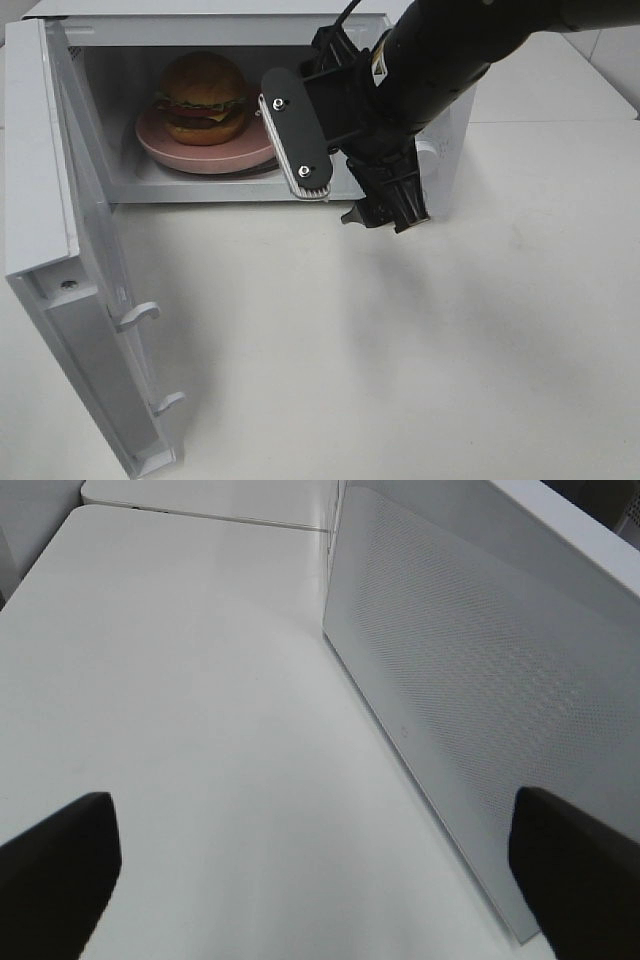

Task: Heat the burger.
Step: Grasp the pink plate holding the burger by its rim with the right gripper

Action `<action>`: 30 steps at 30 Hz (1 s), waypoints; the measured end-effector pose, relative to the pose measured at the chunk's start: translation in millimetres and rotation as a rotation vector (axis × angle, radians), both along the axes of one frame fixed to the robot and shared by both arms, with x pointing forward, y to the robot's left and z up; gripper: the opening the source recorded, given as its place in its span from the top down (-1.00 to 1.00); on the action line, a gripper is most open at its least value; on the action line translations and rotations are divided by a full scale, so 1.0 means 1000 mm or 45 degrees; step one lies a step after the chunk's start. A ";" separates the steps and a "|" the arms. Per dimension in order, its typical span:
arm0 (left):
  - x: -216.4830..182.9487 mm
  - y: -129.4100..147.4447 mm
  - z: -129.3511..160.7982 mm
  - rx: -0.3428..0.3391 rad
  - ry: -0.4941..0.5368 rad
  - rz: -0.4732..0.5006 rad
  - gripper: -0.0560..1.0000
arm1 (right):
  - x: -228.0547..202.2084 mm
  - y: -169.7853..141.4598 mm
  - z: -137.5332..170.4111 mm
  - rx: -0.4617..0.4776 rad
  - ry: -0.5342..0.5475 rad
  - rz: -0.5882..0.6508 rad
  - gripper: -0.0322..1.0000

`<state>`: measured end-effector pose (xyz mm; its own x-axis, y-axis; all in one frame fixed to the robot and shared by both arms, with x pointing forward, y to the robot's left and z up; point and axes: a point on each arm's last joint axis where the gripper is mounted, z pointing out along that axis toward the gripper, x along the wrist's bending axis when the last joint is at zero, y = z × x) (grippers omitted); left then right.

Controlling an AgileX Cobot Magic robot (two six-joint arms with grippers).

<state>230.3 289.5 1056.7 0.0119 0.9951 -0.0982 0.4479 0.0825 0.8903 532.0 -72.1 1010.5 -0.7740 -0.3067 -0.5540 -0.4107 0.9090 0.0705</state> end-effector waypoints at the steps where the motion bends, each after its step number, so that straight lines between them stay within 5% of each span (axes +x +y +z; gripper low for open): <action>1: 0.000 0.000 0.000 0.000 0.000 0.000 -0.95 | 0.000 0.000 0.000 0.000 0.000 0.000 -0.90; 30: 0.000 0.000 0.000 0.000 0.000 0.000 -0.95 | 0.065 0.061 -0.050 0.074 -0.020 -0.043 -0.78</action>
<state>230.3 289.5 1056.7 0.0119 0.9951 -0.0982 0.4479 0.0825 0.8903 597.1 -11.3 960.1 -0.7745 -0.2478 -0.5820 -0.3815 0.9169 0.1173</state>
